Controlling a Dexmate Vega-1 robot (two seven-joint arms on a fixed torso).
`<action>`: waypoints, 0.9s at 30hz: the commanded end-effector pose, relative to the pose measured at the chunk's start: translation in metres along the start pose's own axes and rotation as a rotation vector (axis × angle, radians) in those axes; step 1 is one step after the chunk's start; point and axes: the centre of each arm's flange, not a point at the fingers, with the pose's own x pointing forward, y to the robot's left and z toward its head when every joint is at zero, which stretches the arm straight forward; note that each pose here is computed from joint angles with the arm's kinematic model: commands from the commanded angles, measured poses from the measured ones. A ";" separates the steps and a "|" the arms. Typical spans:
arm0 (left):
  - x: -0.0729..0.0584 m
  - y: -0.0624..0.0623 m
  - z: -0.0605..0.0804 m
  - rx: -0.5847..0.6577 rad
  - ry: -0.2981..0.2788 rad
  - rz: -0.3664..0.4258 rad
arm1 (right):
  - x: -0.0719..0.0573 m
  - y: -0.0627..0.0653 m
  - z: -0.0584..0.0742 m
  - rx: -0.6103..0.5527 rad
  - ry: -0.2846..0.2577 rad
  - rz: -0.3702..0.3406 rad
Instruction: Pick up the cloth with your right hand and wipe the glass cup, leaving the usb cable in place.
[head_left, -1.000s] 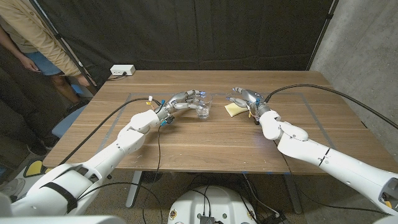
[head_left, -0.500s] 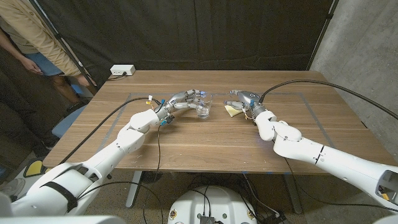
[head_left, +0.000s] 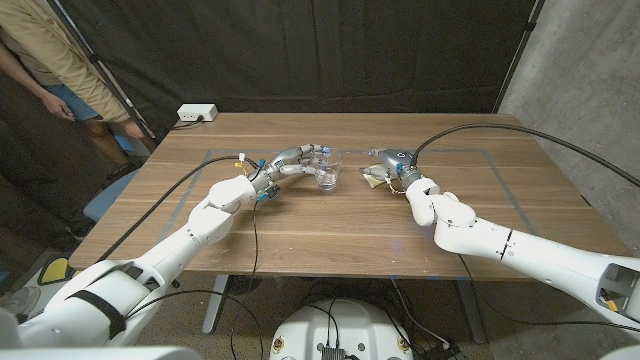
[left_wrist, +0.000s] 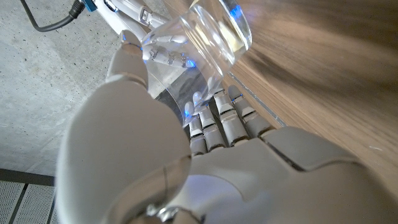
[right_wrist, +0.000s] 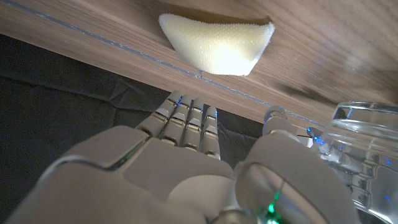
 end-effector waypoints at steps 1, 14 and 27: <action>0.001 0.002 0.000 -0.002 -0.001 0.001 | 0.006 0.006 0.001 -0.049 0.016 0.041; 0.005 0.002 0.001 -0.004 -0.004 -0.003 | 0.005 0.016 -0.004 -0.073 0.044 0.058; 0.003 -0.001 0.002 -0.009 -0.011 -0.004 | -0.002 0.024 -0.006 -0.109 0.074 0.040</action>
